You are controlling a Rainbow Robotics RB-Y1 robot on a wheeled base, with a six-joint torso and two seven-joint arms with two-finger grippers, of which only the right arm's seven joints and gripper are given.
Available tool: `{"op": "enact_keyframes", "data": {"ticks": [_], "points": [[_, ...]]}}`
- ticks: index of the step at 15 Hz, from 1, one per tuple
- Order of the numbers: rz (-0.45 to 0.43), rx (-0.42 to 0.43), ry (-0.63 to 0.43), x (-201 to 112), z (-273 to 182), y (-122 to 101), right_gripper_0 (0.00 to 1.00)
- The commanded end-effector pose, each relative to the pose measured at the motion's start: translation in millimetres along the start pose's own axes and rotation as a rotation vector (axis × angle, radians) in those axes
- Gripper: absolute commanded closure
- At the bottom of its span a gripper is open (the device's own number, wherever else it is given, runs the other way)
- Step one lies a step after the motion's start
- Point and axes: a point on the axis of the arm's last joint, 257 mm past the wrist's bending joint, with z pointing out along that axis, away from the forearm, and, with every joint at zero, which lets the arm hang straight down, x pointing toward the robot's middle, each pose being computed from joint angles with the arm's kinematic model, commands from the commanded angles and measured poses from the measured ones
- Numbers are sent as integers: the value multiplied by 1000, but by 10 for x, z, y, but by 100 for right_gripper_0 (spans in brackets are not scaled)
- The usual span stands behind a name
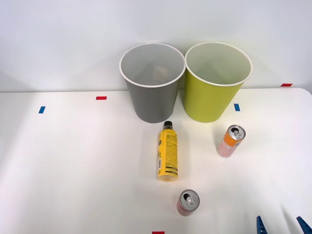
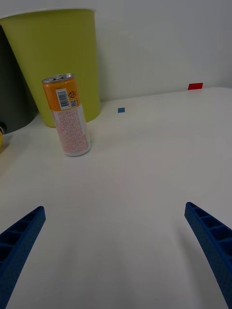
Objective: Put cans in the gray bin, plastic bottles in the light green bin
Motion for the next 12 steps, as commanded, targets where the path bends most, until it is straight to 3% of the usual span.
{"op": "enact_keyframes", "data": {"ticks": [1, 12], "points": [[0, 0, 0, 0, 0, 0, 0], [0, 0, 0, 0, 0, 0, 0]]}}
